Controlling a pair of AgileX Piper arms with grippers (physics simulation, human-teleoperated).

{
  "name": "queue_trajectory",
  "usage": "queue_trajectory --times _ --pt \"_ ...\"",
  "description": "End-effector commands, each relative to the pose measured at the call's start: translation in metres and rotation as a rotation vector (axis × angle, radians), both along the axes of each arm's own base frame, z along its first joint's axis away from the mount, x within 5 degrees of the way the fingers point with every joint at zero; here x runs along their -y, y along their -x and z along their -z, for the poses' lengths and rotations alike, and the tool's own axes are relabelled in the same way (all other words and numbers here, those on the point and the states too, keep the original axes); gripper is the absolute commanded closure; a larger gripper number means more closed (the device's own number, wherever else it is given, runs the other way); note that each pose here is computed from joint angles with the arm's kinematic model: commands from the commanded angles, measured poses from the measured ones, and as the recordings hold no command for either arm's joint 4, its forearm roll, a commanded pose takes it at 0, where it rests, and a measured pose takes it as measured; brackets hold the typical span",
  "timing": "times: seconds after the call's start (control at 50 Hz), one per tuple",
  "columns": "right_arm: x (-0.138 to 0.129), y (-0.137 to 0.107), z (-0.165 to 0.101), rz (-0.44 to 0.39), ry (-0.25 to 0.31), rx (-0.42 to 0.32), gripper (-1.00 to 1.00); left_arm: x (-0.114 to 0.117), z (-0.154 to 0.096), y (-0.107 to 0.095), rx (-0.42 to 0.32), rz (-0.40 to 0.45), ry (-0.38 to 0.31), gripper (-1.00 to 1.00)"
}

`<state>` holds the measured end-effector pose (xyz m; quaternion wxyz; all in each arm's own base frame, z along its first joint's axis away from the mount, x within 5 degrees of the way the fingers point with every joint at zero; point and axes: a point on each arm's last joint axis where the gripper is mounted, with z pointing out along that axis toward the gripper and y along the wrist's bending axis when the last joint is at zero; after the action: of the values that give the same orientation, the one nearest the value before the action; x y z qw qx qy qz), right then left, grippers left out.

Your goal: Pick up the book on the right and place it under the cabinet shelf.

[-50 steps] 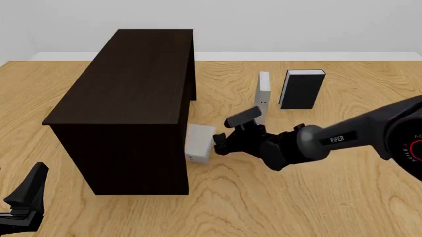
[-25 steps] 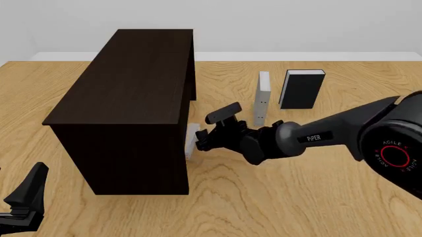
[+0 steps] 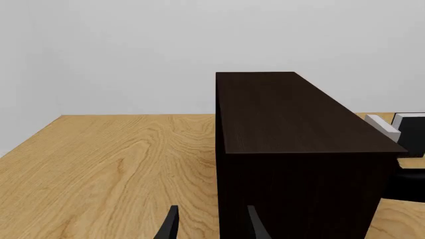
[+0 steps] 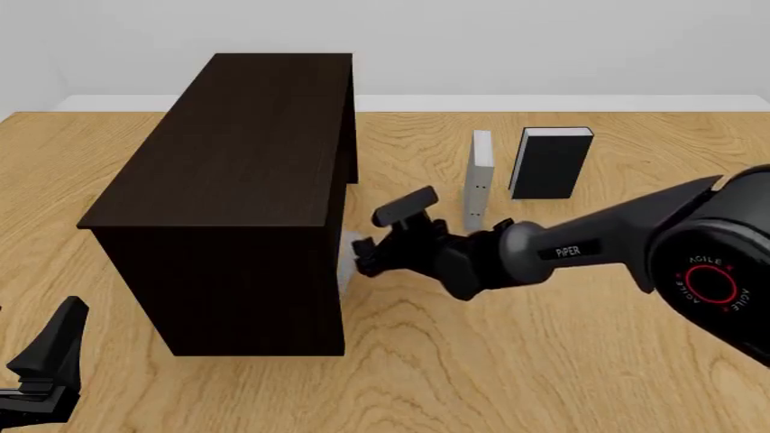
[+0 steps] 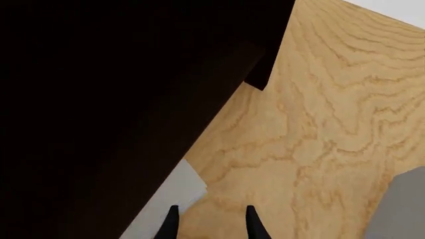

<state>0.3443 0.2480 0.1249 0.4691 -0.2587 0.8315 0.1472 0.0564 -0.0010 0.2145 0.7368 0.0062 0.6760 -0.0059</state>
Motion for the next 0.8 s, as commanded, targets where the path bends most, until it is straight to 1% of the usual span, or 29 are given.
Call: queue_trajectory --times 0.02,0.14,0.28,0.42,0.52,0.54,0.58,0.7,0.8 --pt "0.005 0.006 0.034 0.034 -0.059 -0.062 -1.00 0.000 0.000 0.000 0.000 0.000 0.000 -1.00" --pt "0.014 0.011 0.027 0.040 -0.060 -0.049 -1.00 0.000 0.000 0.000 0.000 0.000 0.000 -1.00" --pt "0.026 0.021 0.010 0.048 -0.075 -0.021 -1.00 0.000 0.000 0.000 0.000 0.000 0.000 -1.00" --pt "0.039 0.039 -0.009 0.043 -0.093 0.012 -1.00 0.000 0.000 0.000 0.000 0.000 0.000 -1.00" --pt "0.054 0.052 -0.030 0.051 -0.107 0.055 -1.00 0.000 0.000 0.000 0.000 0.000 0.000 -1.00" --pt "0.059 0.057 -0.038 0.051 -0.111 0.072 -1.00 0.000 0.000 0.000 0.000 0.000 0.000 -1.00" --pt "0.062 0.063 -0.047 0.048 -0.126 0.090 -1.00 0.000 0.000 0.000 0.000 0.000 0.000 -1.00" --pt "0.085 0.081 -0.079 0.060 -0.122 0.157 -1.00 0.000 0.000 0.000 -0.001 0.000 0.000 -1.00" --pt "0.098 0.097 -0.099 0.062 -0.133 0.203 -1.00 0.000 0.000 0.000 0.000 0.000 0.000 -1.00"
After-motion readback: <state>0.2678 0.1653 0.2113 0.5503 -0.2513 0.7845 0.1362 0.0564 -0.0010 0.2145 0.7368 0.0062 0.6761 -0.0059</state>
